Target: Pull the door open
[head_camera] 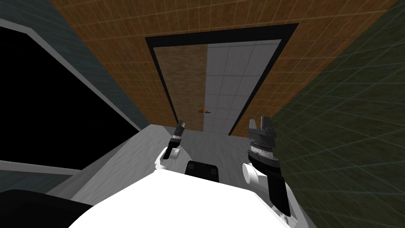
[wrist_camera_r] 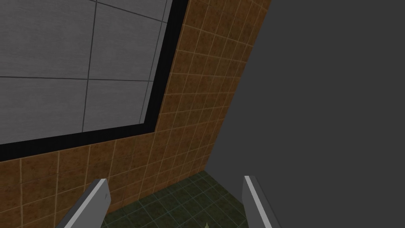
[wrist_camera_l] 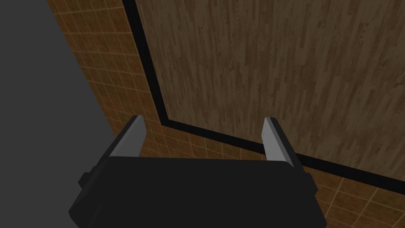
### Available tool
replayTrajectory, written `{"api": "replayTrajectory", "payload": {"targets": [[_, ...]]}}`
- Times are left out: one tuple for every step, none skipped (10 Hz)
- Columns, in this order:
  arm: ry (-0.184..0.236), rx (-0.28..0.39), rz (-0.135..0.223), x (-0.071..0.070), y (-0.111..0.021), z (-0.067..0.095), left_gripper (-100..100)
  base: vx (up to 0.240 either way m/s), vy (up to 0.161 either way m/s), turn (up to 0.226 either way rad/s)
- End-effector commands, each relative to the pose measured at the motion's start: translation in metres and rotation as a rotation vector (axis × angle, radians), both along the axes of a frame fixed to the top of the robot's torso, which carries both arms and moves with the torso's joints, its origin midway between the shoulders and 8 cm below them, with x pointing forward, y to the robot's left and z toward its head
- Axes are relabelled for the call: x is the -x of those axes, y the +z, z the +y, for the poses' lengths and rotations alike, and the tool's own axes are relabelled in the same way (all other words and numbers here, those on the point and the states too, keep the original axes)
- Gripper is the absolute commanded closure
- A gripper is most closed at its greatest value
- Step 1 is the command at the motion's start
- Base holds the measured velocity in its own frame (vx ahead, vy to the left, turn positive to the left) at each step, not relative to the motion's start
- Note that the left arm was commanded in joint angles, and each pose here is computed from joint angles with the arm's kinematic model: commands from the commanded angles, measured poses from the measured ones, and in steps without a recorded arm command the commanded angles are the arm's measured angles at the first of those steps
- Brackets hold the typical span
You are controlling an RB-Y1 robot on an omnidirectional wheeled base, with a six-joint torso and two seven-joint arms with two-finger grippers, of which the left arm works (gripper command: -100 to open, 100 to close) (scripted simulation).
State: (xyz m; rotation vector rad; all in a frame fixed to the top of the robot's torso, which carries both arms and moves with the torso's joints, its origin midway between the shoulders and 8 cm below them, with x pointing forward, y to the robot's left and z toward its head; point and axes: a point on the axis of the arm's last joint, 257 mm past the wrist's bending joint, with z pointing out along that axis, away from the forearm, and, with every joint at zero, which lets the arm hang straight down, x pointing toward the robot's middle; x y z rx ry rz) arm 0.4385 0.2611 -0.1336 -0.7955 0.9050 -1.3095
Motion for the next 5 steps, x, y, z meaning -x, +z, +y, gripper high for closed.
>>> {"api": "replayTrajectory", "payload": {"targets": [[-0.006, 0.006, 0.017, -0.004, -0.012, 0.001, -100, 0.097, -0.033, -0.011], [-0.010, 0.009, 0.027, -0.007, -0.019, 0.002, -100, 0.115, -0.017, -0.010], [-0.014, 0.012, 0.038, -0.009, -0.026, 0.002, -100, 0.111, -0.021, -0.018], [-0.017, 0.016, 0.049, -0.012, -0.033, 0.003, -100, 0.094, -0.031, -0.015], [-0.020, 0.020, 0.060, -0.014, -0.040, 0.003, -100, 0.102, -0.027, -0.012]]}}
